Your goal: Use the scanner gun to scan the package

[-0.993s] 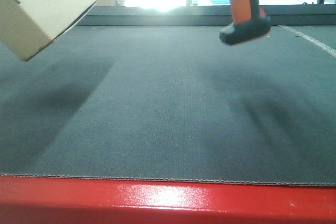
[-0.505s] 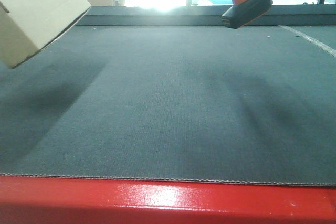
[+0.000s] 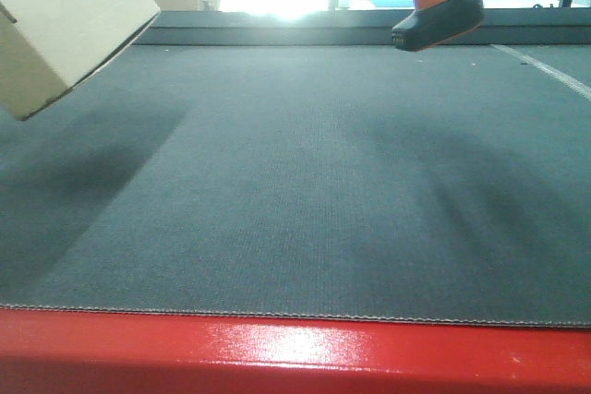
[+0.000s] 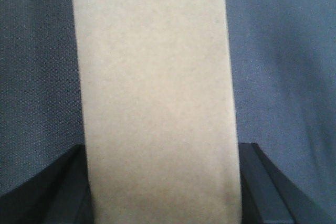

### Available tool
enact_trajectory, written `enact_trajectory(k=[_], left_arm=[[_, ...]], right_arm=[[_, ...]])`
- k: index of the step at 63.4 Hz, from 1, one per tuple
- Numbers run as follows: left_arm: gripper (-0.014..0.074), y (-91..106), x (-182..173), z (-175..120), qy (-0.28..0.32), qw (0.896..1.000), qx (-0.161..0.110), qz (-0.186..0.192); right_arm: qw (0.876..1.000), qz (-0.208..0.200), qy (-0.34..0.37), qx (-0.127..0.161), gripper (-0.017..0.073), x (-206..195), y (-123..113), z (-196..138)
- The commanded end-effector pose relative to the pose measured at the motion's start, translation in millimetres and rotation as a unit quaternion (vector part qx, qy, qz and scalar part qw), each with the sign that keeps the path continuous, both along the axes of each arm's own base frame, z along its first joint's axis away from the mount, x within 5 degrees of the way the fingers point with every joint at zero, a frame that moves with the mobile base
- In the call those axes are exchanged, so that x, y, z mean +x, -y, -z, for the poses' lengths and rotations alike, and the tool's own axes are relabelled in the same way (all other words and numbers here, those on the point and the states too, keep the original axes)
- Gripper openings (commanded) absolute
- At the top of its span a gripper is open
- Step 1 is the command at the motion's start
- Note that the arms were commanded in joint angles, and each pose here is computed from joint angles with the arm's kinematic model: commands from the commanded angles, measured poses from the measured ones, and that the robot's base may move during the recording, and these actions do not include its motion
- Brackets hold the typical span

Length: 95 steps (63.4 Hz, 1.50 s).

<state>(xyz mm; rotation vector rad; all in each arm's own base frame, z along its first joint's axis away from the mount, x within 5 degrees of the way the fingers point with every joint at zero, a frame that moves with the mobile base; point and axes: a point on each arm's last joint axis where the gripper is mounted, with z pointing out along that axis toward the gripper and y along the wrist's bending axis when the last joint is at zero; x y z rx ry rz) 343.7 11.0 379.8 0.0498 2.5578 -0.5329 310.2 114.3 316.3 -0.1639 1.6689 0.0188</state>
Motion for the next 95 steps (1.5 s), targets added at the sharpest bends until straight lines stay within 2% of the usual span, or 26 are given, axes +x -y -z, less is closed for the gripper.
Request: enact_trajectory(k=[1, 9, 14, 21, 27, 31, 41, 50, 53, 58, 67, 76, 95], left_arm=[[-0.0111, -0.4, -2, -5, 0.011, 1.0, -0.005, -0.003], [-0.0111, -0.4, -2, -5, 0.011, 1.0, -0.005, -0.003], [-0.0111, -0.4, -2, -5, 0.011, 1.0, -0.005, -0.003], [-0.0111, -0.4, -2, -5, 0.011, 1.0, -0.005, -0.003], [-0.0111, -0.4, -2, -5, 0.011, 1.0, -0.005, -0.003], [-0.0111, -0.4, -2, -5, 0.011, 1.0, -0.005, -0.003], [-0.0111, -0.4, -2, -5, 0.011, 1.0, -0.005, -0.003], [-0.0111, -0.4, -2, -5, 0.011, 1.0, -0.005, -0.003], [-0.0111, -0.4, -2, -5, 0.011, 1.0, -0.005, -0.003], [-0.0111, -0.4, -2, -5, 0.011, 1.0, -0.005, -0.003], [-0.0111, -0.4, -2, -5, 0.011, 1.0, -0.005, -0.003], [-0.0111, -0.4, -2, -5, 0.011, 1.0, -0.005, -0.003], [-0.0111, -0.4, -2, -5, 0.011, 1.0, -0.005, -0.003]], right_arm=[[0.994, 0.074, 0.042, 0.069, -0.0154, -4, 16, -21], [0.985, 0.109, 0.037, 0.128, -0.0159, -5, 23, -16], [0.976, 0.116, 0.032, 0.18, -0.0159, -7, 24, -9], [0.966, 0.11, 0.035, 0.233, -0.0159, -12, 25, 4], [0.963, 0.09, 0.056, 0.248, -0.0159, -15, 27, 15], [0.966, 0.083, 0.065, 0.235, -0.0159, -15, 32, 19], [0.972, 0.106, 0.071, 0.195, -0.0159, -10, 51, 34], [0.981, 0.085, 0.099, 0.143, -0.0159, -2, 53, 38], [0.981, 0.083, 0.115, 0.133, -0.0159, 0, 52, 39], [0.979, 0.091, 0.128, 0.128, -0.0159, 4, 53, 45], [0.983, 0.094, 0.103, 0.118, -0.0159, 12, 50, 64], [0.982, 0.097, 0.079, 0.141, -0.0159, 18, 48, 81], [0.985, 0.1, 0.048, 0.129, -0.0159, 24, 46, 103]])
